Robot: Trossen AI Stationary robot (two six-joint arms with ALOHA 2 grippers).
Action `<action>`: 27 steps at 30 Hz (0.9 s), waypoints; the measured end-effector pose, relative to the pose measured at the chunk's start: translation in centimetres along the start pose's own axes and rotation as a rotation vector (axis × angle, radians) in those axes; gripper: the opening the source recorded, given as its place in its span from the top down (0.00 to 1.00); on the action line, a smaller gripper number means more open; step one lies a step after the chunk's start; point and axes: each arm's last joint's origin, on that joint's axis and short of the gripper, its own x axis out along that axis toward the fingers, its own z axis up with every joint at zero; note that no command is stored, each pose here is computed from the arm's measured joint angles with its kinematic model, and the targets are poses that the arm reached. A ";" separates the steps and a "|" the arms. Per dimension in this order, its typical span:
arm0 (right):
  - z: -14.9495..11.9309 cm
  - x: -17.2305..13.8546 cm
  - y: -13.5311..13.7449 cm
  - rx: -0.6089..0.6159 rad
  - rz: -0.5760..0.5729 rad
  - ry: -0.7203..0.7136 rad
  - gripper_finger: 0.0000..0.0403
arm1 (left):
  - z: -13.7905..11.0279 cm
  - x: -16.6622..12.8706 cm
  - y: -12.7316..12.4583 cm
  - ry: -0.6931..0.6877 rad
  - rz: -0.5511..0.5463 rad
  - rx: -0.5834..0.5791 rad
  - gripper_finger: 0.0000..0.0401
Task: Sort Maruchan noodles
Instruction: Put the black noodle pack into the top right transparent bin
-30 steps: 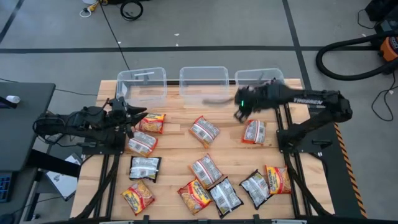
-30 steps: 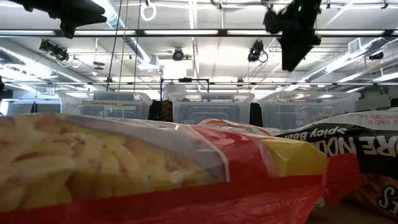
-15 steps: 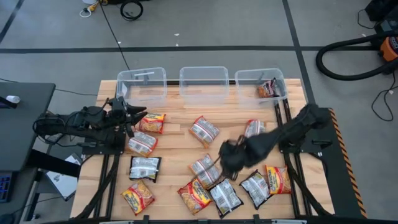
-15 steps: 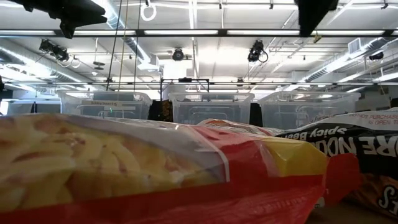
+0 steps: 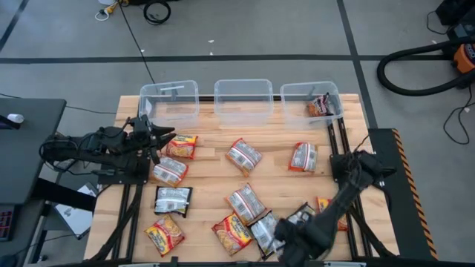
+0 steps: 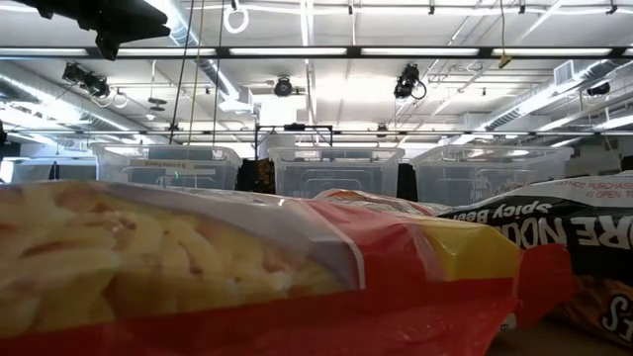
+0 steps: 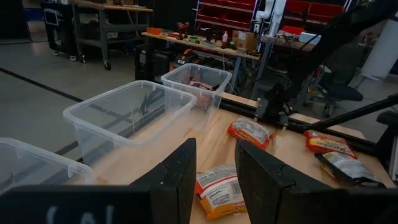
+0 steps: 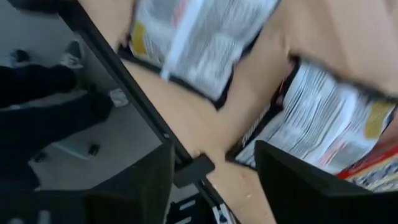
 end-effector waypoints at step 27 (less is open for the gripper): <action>-2.3 8.9 -3.3 -0.216 -0.399 -0.034 0.59 | -0.1 0.0 0.0 0.012 -0.017 0.006 0.71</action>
